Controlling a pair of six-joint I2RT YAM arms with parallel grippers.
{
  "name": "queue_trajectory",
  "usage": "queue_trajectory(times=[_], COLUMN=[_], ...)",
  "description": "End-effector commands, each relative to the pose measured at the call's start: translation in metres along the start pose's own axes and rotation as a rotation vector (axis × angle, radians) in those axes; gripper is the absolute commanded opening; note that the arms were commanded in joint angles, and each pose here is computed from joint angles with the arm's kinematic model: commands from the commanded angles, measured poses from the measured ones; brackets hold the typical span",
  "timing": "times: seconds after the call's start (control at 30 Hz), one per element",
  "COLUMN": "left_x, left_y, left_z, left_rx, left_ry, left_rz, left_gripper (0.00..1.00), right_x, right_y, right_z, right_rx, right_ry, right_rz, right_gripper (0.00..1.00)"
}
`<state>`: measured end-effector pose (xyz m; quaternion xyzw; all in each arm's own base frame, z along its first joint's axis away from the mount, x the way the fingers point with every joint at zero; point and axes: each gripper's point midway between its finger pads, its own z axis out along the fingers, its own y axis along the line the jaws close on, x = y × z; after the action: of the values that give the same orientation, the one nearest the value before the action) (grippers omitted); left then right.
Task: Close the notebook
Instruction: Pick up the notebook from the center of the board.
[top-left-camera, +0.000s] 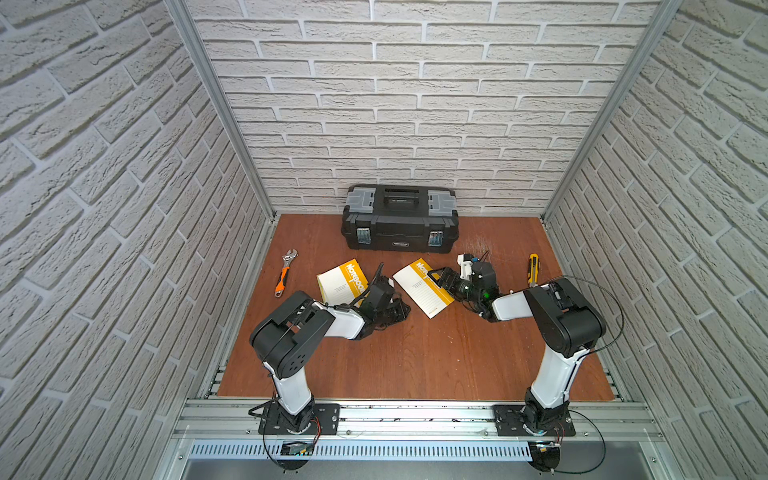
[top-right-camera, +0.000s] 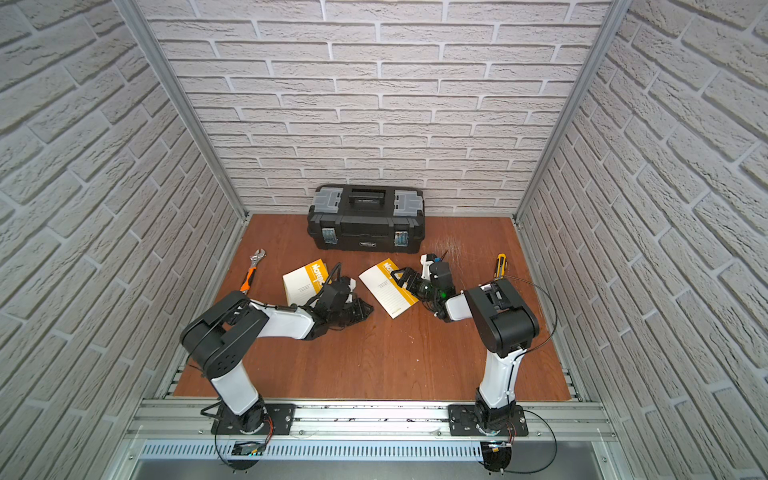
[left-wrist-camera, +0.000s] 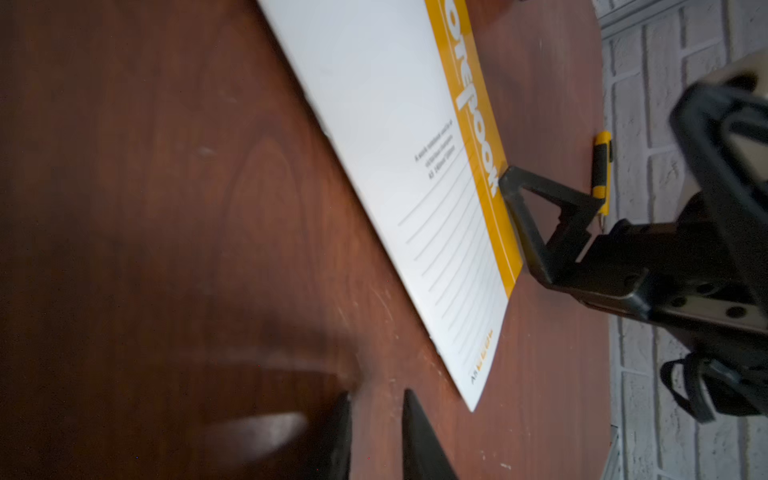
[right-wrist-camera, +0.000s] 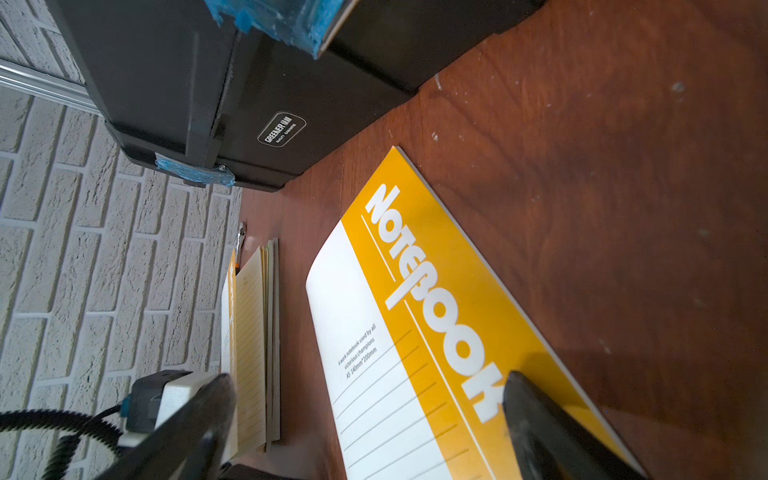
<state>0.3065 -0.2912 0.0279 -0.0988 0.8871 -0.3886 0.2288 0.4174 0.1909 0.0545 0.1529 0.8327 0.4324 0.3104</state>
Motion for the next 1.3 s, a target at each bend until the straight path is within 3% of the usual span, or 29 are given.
queue_trajectory(times=[0.0,0.37,0.9,1.03,1.27], left_x=[-0.008,-0.016,-0.023,-0.024,-0.029], left_y=[-0.012,0.000,0.001,-0.001,-0.017], left_z=[0.003,0.012,0.041,0.045,0.046], left_rx=[0.147,0.193,0.087,0.086,0.083], left_ry=[-0.054,-0.128,-0.129,-0.149,-0.158], left_rz=[-0.168,-0.335,-0.304,-0.277,-0.203], left_gripper=[0.23,0.25,0.36,0.34,0.17], right_x=[0.021,0.023,0.021,0.021,0.021], right_y=[-0.017,-0.017,-0.014,-0.015,-0.013], right_z=[0.002,0.001,-0.002,-0.003,-0.004], right_rx=[0.036,0.023,0.000,0.001,-0.006], right_ry=[0.060,0.061,0.059,0.060,0.059], right_rz=[0.036,0.043,0.051,0.052,0.055], right_gripper=[1.00,1.00,1.00,1.00,1.00])
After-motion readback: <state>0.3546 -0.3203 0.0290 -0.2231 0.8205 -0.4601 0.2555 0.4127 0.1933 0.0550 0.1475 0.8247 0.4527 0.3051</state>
